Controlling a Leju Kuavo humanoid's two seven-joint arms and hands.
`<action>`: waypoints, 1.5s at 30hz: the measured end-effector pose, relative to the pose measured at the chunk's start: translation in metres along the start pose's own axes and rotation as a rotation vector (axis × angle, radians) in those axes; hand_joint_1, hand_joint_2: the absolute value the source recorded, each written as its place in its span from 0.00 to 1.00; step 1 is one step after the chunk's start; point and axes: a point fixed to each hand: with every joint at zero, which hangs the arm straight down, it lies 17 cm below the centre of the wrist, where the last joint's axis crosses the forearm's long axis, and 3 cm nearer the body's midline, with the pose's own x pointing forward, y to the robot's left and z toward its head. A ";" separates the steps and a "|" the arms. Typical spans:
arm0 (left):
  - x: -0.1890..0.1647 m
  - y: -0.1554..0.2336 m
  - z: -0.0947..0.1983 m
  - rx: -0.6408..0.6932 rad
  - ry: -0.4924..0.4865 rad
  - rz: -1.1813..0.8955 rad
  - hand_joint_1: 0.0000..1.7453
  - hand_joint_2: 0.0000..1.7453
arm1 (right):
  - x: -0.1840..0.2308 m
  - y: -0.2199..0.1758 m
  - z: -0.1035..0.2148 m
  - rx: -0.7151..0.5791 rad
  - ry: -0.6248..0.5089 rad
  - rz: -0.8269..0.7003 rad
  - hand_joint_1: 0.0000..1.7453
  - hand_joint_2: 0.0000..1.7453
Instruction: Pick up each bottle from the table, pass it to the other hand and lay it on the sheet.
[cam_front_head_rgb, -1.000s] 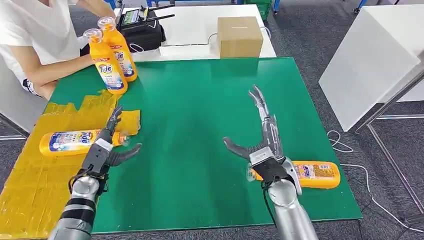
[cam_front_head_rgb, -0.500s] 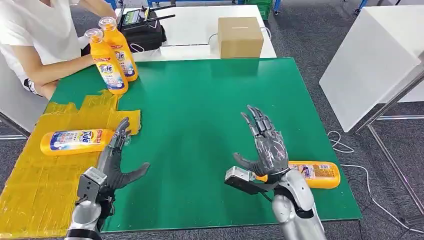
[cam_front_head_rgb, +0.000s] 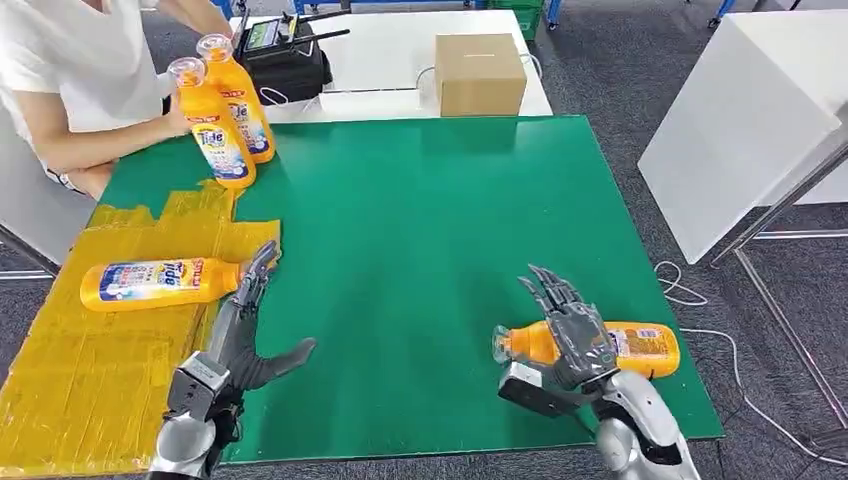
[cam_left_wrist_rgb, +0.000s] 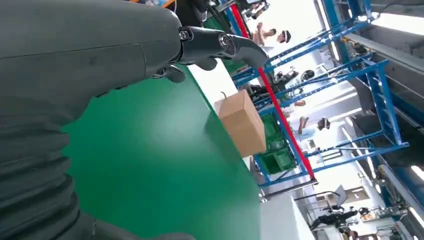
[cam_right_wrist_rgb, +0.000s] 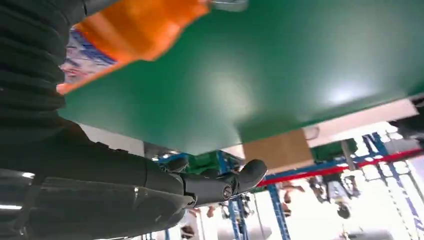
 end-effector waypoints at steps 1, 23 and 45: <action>0.001 0.000 0.000 0.000 -0.002 0.003 0.00 1.00 | -0.005 0.001 0.002 0.008 0.008 0.004 0.00 1.00; 0.008 -0.014 -0.004 -0.029 -0.028 0.028 0.00 1.00 | -0.113 0.012 0.029 0.099 0.225 0.025 0.00 1.00; 0.007 -0.013 0.001 -0.022 -0.019 0.050 0.00 1.00 | -0.122 -0.002 0.012 0.066 0.263 0.138 0.00 1.00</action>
